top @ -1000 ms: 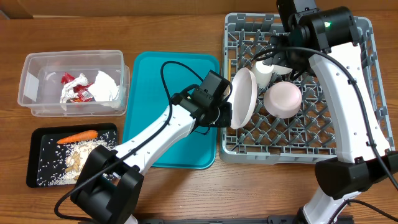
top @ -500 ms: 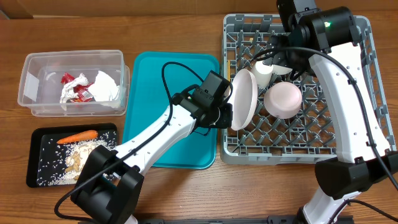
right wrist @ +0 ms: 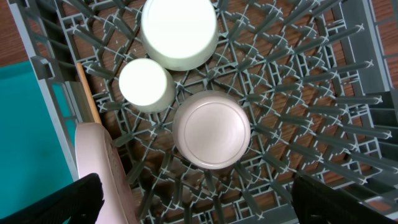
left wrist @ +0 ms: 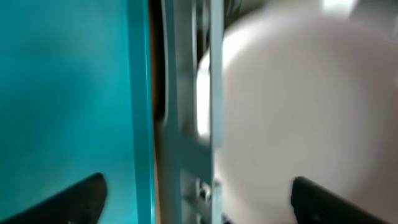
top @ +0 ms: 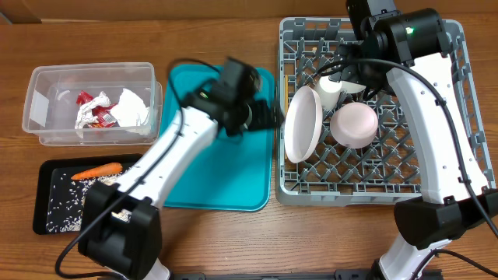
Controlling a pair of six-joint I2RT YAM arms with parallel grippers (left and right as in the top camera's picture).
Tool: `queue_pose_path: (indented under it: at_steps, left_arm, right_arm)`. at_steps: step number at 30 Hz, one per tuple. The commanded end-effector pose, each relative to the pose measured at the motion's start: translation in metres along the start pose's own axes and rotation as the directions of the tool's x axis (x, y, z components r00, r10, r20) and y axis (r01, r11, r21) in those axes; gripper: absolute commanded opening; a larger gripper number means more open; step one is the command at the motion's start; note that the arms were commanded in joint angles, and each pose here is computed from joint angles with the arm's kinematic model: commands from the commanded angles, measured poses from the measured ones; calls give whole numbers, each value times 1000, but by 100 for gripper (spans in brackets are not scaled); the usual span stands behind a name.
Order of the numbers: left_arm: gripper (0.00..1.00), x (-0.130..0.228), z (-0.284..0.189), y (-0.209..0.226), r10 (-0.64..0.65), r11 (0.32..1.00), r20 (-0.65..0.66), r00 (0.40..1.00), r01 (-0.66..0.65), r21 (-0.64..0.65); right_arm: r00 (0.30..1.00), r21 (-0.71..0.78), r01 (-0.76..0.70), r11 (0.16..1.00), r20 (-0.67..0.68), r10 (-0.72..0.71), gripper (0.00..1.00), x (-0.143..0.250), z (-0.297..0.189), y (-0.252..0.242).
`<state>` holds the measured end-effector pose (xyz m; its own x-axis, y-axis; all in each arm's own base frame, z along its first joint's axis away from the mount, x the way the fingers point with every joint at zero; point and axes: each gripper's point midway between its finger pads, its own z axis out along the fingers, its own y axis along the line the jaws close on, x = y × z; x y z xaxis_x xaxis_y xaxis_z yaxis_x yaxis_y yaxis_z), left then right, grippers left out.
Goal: Sort waste into correct bins and load items into the dishwasher
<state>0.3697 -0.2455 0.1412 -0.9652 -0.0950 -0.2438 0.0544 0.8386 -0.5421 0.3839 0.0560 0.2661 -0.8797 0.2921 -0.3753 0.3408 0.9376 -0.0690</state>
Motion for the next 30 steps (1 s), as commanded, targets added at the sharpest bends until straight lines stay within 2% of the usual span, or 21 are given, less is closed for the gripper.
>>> queue_pose_path:
  at_steps: [1, 7, 12, 30]
  left_arm:
    - [100, -39, -28, 0, -11, 999, 87, 996, 7, 52]
    - [100, -71, -43, 47, -67, 994, 204, 977, 82, -68]
    - [100, -81, -49, 67, -69, 982, 261, 963, 112, -152]
    - [100, -81, -49, 68, -68, 981, 265, 962, 113, -159]
  right_arm:
    - [998, -35, -18, 999, 58, 20, 100, -6, -22, -3]
    - [998, -35, -18, 999, 58, 20, 100, -6, -22, -3]
    - [998, -35, -18, 999, 58, 20, 100, -6, -22, -3]
    - [998, -38, -14, 999, 60, 17, 100, -5, -23, -2]
